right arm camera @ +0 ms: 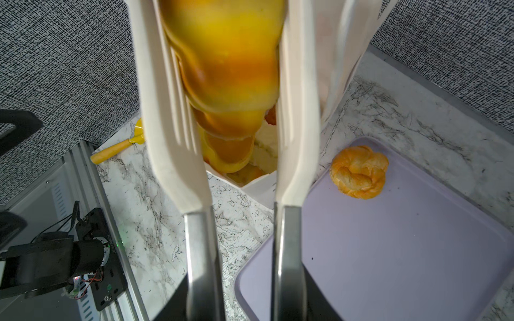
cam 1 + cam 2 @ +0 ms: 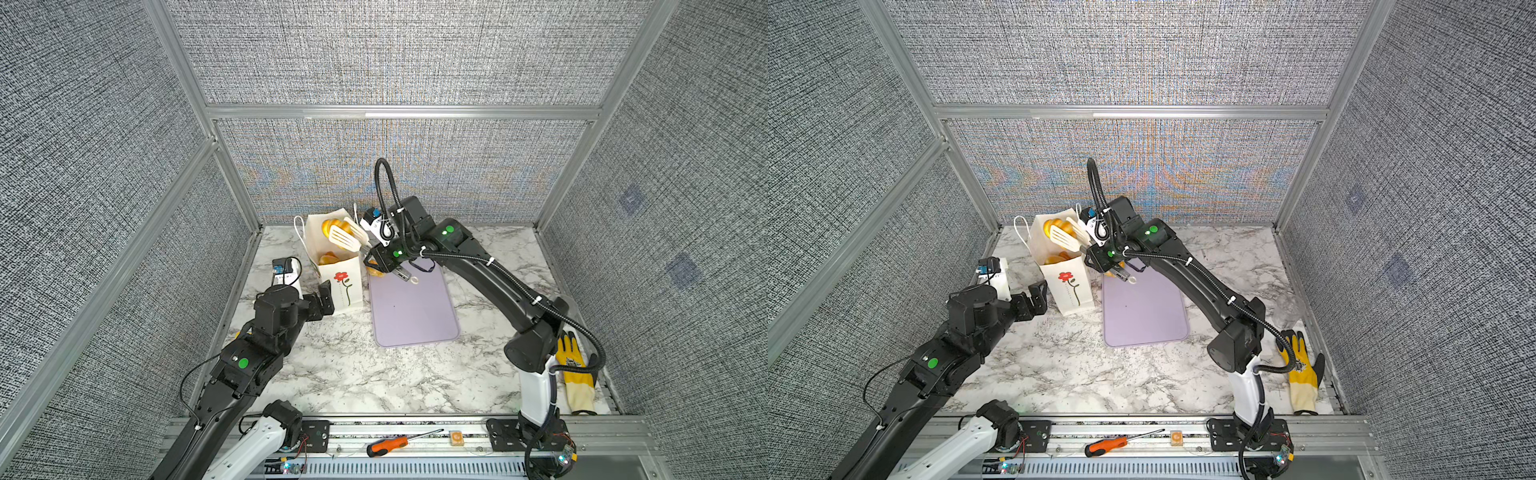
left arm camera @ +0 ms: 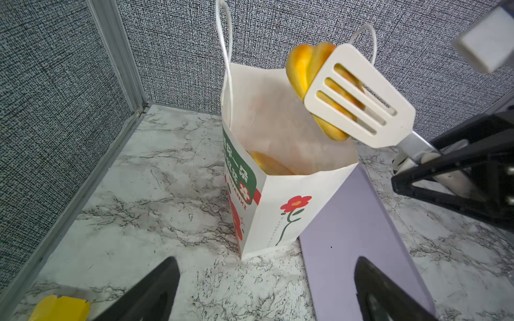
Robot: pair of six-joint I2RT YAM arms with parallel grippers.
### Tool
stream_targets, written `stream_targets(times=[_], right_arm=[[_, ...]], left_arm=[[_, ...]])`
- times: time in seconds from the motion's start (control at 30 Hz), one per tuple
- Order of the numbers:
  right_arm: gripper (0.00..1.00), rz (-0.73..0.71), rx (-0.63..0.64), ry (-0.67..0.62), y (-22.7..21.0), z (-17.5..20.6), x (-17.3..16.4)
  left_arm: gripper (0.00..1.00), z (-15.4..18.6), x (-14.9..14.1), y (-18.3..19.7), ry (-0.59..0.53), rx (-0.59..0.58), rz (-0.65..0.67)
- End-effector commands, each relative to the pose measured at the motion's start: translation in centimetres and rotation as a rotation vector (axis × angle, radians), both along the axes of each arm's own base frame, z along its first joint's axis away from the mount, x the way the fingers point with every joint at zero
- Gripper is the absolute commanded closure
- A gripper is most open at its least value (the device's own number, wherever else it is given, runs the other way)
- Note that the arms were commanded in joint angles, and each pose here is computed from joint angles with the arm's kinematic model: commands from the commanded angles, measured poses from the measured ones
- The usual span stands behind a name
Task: Pack bread into a paper bag
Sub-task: Place the bread in the paper bag.
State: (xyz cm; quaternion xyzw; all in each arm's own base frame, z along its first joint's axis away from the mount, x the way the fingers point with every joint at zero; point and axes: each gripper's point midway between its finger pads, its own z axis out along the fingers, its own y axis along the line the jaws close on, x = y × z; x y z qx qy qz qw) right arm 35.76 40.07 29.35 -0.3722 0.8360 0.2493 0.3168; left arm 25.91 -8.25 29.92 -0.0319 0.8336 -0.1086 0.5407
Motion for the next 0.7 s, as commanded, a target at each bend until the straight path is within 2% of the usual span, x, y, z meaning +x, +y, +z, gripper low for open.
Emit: stream_targets(times=[0.0,0.07,0.2,0.67], right_arm=[[0.53,0.004,-0.003,-0.011,0.0,0.3,0.1],[0.46,0.004,-0.005,-0.008,0.0,0.3,0.1],[0.39,0.0,-0.004,-0.017,-0.2,0.8,0.0],[0.38,0.013,0.052,-0.099,-2.8,5.6,-3.0]], left_arm=[[0.01,-0.2,-0.1,0.1,0.004,0.017,-0.001],[0.01,-0.2,0.0,0.1,0.004,0.017,-0.002],[0.01,-0.3,0.0,0.1,0.009,0.023,0.0],[0.01,-0.6,0.1,0.4,0.027,0.039,0.017]])
